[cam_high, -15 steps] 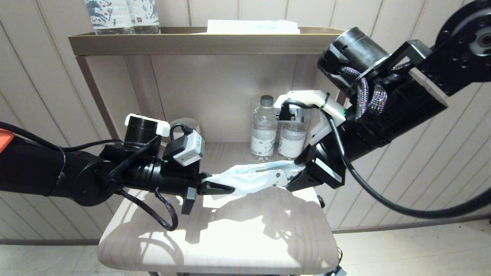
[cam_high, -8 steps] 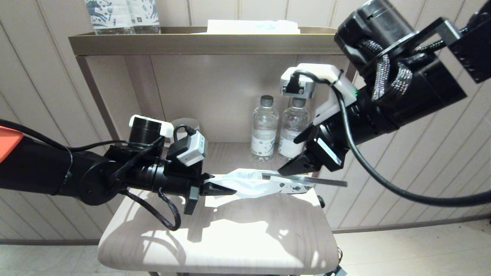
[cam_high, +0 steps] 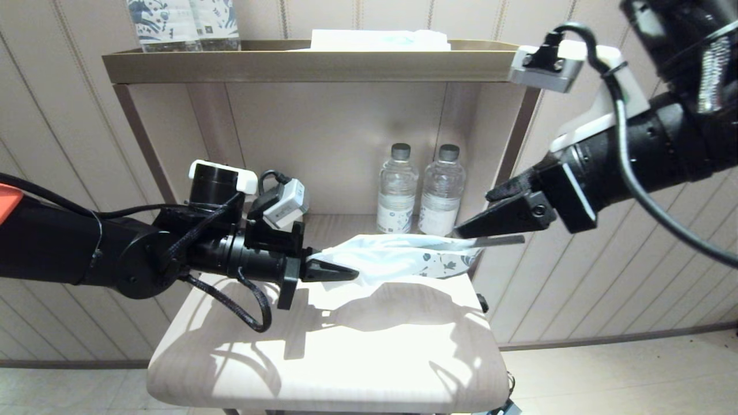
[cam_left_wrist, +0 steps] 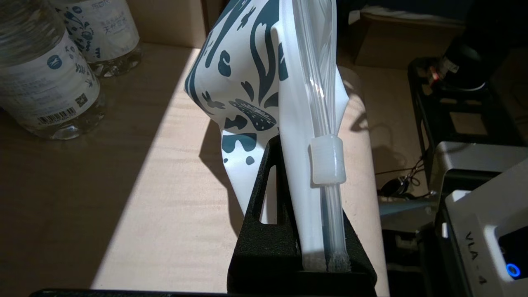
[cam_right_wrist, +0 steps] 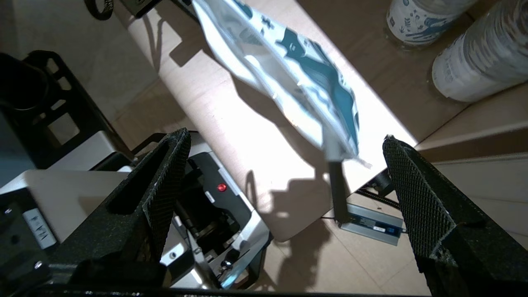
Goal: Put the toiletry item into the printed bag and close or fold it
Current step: Place the toothbrush in the storage bag
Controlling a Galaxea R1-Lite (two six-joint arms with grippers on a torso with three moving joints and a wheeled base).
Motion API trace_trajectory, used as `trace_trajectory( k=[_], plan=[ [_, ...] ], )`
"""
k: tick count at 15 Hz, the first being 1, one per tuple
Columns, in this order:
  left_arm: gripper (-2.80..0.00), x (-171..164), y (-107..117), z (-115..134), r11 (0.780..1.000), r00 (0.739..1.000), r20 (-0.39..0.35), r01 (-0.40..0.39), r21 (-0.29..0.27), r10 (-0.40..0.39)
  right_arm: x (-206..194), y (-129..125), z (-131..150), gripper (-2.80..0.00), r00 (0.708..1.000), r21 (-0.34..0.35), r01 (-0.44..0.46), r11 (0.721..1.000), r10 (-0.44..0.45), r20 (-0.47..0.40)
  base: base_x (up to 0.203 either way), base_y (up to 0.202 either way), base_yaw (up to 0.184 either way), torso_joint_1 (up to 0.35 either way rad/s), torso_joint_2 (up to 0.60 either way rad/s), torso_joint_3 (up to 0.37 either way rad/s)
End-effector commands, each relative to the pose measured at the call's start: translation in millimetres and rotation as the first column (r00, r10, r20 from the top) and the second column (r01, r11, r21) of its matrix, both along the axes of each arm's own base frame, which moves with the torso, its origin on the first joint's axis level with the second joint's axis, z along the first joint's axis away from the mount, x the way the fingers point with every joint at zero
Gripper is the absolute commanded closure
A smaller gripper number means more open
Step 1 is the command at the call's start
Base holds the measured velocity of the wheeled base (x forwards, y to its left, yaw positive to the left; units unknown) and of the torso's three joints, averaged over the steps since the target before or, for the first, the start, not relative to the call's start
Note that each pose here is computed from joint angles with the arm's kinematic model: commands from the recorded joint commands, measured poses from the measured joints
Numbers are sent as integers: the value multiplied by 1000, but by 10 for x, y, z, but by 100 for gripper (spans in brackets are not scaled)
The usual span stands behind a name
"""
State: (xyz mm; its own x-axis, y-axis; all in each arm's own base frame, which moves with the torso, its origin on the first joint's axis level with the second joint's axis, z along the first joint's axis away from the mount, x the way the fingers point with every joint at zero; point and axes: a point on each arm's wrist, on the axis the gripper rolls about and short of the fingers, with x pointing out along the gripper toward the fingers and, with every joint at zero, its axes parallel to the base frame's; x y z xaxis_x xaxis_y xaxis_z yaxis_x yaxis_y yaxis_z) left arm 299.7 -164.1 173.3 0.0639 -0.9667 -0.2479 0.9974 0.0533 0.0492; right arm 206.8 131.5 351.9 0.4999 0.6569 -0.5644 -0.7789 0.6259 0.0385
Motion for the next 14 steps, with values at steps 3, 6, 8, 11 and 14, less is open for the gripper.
trace_trajectory(
  k=[3, 6, 8, 11, 14],
  plan=[
    [0, 8, 43, 146, 999, 999, -44, 13, -45, -15, -370, -552, 65, -280, 998, 109, 52, 993, -56, 38, 0, 0, 0, 0, 0, 0],
    [0, 48, 34, 201, 998, 995, -100, 12, -66, -18, -447, -805, -36, -280, 1000, 219, -5, 976, 1, 16, 0, 0, 0, 0, 0, 0],
    [0, 74, 77, 242, 997, 993, -116, 2, -75, -11, -383, -835, -149, -280, 999, 220, -36, 975, 30, 27, 0, 0, 0, 0, 0, 0],
    [0, 130, 136, 332, 995, 986, -163, 1, -104, -18, -189, -796, -330, -280, 997, 188, -69, 980, 62, 46, 0, 0, 0, 0, 0, 0],
    [0, 176, 200, 395, 992, 982, -184, 13, -129, -37, 65, -745, -570, -280, 991, 164, -128, 978, 121, 50, 0, 0, 0, 0, 0, 0]
  ],
)
